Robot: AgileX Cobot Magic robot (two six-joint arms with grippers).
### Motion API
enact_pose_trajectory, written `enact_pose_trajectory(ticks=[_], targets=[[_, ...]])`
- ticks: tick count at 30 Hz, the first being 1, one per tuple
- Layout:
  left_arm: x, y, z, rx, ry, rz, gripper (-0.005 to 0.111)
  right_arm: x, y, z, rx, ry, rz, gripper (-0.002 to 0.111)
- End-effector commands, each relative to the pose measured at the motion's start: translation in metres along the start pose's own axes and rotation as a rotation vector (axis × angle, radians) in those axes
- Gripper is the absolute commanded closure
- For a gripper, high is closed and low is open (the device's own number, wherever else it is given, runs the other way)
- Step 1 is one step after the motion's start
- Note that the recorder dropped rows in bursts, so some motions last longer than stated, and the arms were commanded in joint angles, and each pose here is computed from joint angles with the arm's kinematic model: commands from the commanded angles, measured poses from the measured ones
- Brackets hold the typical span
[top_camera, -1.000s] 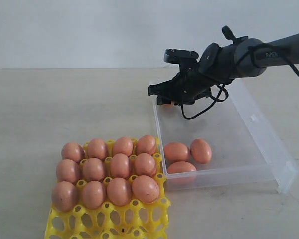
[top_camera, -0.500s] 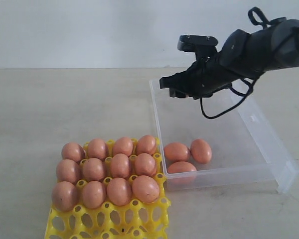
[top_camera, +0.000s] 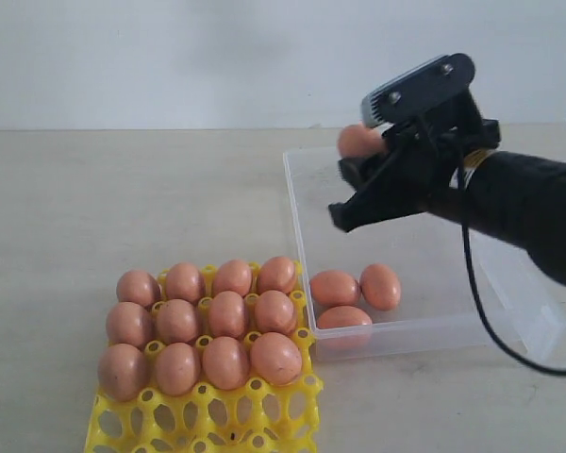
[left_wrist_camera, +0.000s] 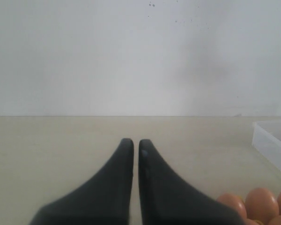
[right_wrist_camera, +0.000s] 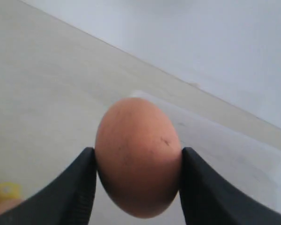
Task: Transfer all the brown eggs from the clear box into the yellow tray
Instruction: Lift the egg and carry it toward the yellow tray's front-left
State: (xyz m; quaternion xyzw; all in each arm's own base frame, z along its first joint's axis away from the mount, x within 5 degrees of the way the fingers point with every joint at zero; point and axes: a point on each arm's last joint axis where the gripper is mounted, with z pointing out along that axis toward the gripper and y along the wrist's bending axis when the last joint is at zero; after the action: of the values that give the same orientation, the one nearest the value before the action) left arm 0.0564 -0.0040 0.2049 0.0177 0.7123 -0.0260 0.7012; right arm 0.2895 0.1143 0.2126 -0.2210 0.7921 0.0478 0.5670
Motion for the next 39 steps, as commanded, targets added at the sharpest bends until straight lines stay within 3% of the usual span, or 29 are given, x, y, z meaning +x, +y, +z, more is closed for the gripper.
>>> enact_pose_trajectory(ticks=[1, 7, 11, 18, 22, 25, 27, 30, 33, 35, 39], targets=[[0.001, 0.0, 0.0, -0.003, -0.003, 0.003, 0.103, -0.008, 0.045, -0.015, -0.218, -0.168, -0.005, 0.108], [0.001, 0.0, 0.0, -0.003, -0.003, 0.003, 0.103, -0.029, 0.093, -0.033, -0.432, -0.354, 0.148, 0.108], [0.001, 0.0, 0.0, -0.003, -0.003, 0.003, 0.103, -0.035, 0.113, -0.043, -0.546, -0.378, 0.304, 0.108], [0.001, 0.0, 0.0, -0.003, -0.003, 0.003, 0.103, -0.043, 0.134, -0.055, -0.709, -0.441, 0.472, 0.108], [0.001, 0.0, 0.0, -0.003, -0.003, 0.003, 0.103, -0.057, 0.134, -0.047, -0.713, -0.625, 0.526, 0.108], [0.001, 0.0, 0.0, -0.003, -0.003, 0.003, 0.103, -0.068, 0.14, -0.028, -0.663, -0.679, 0.466, 0.108], [0.001, 0.0, 0.0, -0.003, -0.003, 0.003, 0.103, -0.075, 0.151, -0.019, -0.708, -0.709, 0.378, 0.108], [0.001, 0.0, 0.0, -0.003, 0.0, 0.003, 0.103, -0.071, 0.175, -0.007, -0.781, -0.713, -0.006, 0.108], [0.001, 0.0, 0.0, -0.003, 0.0, 0.003, 0.103, -0.066, 0.185, 0.005, -0.766, -0.634, -0.349, 0.108], [0.001, 0.0, 0.0, -0.003, 0.0, 0.003, 0.103, -0.063, 0.184, 0.01, -0.753, -0.539, -0.354, 0.108], [0.001, 0.0, 0.0, -0.003, 0.0, 0.003, 0.103, -0.06, 0.188, 0.003, -0.902, -0.436, -0.045, 0.108]])
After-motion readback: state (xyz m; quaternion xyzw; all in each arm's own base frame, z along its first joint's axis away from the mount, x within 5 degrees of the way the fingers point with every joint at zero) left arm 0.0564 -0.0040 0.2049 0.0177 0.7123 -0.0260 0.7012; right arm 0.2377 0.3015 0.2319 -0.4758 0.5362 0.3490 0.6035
